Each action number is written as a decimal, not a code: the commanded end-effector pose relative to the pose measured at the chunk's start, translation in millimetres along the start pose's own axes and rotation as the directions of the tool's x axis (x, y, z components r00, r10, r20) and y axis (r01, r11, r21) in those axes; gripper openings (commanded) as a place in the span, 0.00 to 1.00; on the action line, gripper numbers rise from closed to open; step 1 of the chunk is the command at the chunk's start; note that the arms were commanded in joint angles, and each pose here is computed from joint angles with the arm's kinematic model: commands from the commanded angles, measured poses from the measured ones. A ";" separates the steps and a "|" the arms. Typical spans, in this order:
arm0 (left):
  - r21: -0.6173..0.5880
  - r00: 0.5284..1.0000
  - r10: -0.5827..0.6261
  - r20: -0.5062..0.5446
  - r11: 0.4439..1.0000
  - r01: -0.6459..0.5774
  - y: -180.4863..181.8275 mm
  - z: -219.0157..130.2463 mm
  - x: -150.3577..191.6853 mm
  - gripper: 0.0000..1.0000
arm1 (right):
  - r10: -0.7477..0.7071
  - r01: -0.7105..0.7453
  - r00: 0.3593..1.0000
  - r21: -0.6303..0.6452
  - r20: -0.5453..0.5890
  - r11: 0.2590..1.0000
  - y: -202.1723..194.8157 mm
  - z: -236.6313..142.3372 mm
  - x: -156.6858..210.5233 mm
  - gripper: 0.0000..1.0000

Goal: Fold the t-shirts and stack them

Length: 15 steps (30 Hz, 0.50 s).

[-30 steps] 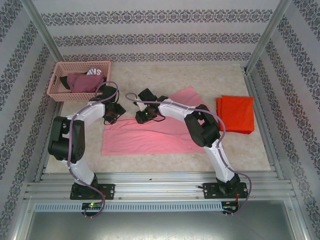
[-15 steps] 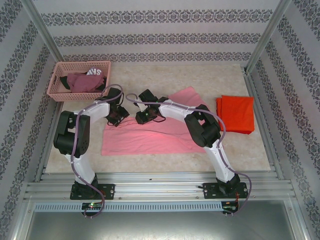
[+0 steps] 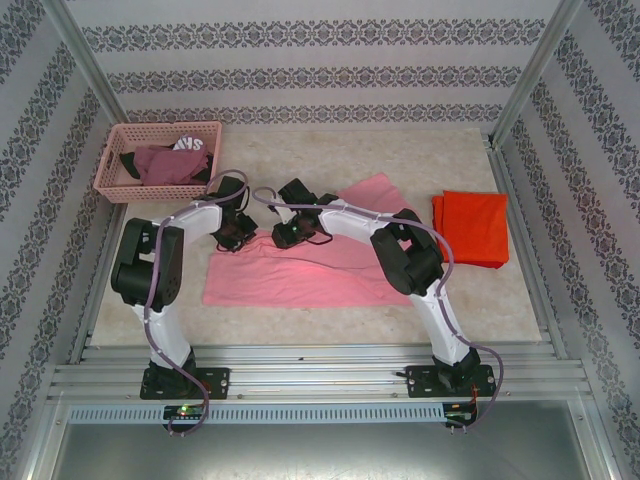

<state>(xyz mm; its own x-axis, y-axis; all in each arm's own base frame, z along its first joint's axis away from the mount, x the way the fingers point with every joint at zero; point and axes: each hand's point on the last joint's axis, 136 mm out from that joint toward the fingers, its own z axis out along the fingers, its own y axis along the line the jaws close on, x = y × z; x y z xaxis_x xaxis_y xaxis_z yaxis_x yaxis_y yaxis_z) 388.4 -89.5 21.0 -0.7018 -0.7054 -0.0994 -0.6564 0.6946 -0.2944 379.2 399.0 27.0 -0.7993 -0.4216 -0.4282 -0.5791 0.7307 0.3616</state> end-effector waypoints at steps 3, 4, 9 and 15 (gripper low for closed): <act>-0.025 1.000 0.006 0.031 1.000 -0.005 -6.0 -8.5 -9.3 0.06 | -0.016 0.016 0.998 0.009 0.057 1.000 3.1 -25.3 -13.2 0.21; -0.017 0.999 0.008 0.051 1.000 -0.008 -11.1 -13.7 -14.9 0.05 | -0.016 0.016 0.998 0.011 0.065 1.000 3.5 -27.0 -15.2 0.21; -0.013 0.992 0.018 0.121 1.000 -0.017 -26.1 -36.2 -43.8 0.00 | -0.012 0.008 0.991 0.034 0.131 0.999 2.7 -45.0 -37.0 0.25; 0.000 0.988 0.010 0.155 1.000 -0.011 -17.8 -58.6 -50.6 0.00 | -0.015 0.003 0.967 0.048 0.256 0.999 5.2 -80.6 -55.9 0.30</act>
<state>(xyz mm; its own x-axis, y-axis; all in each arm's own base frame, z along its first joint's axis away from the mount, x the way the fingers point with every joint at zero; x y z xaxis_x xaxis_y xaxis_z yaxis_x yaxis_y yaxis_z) 437.9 -73.0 79.2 -0.6539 -0.7202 -0.2319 -0.6366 0.6893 -0.3458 395.7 388.9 77.1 -0.7673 -0.3504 -0.5371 -0.5736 0.7496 0.3303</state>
